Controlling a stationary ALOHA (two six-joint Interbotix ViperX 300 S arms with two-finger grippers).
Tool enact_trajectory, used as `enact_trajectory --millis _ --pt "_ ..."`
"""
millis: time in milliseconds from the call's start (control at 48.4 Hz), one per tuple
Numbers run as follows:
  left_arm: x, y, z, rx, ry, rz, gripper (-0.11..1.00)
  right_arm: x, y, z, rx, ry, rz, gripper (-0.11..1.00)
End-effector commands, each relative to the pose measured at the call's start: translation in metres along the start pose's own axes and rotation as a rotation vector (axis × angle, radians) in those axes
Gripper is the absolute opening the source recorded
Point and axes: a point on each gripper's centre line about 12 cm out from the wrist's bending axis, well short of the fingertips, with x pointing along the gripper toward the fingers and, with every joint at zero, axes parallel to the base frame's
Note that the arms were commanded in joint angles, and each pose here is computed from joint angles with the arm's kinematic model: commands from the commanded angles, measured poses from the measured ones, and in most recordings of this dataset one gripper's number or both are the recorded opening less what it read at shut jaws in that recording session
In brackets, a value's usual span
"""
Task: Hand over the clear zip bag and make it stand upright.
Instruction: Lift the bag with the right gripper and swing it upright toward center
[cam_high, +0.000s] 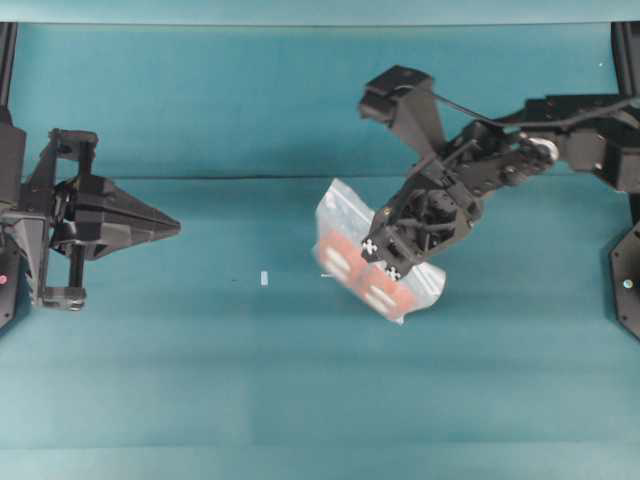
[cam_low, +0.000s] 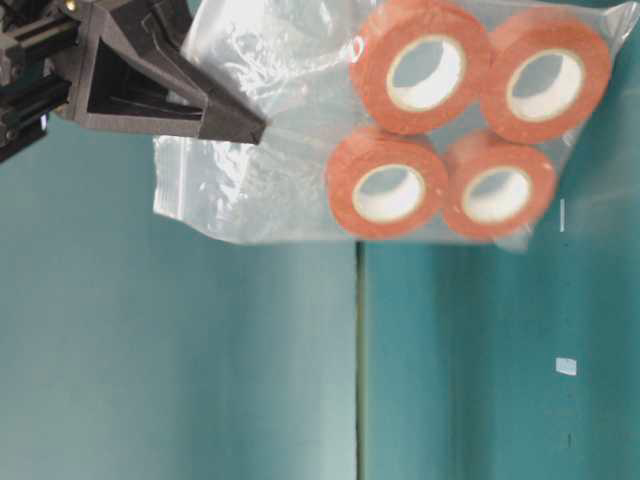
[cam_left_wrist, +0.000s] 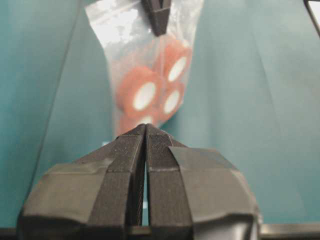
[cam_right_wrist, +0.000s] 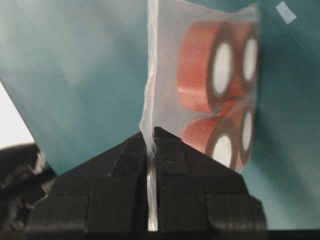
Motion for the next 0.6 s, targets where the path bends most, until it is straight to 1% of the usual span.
enact_trajectory --millis 0,62,372,579 --pt "0.0 0.0 0.006 0.003 -0.018 0.0 -0.01 -0.011 0.013 0.009 -0.067 -0.009 0.021 0.01" --pt "0.0 0.0 0.006 0.003 -0.018 0.0 -0.01 -0.012 0.017 0.011 -0.109 0.006 0.022 0.01" --pt "-0.001 0.0 0.007 0.002 -0.021 -0.001 -0.01 -0.009 0.03 0.025 -0.244 0.082 0.016 0.01" --pt "-0.002 0.0 0.01 0.002 -0.035 -0.001 -0.01 -0.007 0.035 0.03 -0.37 0.15 0.004 0.01"
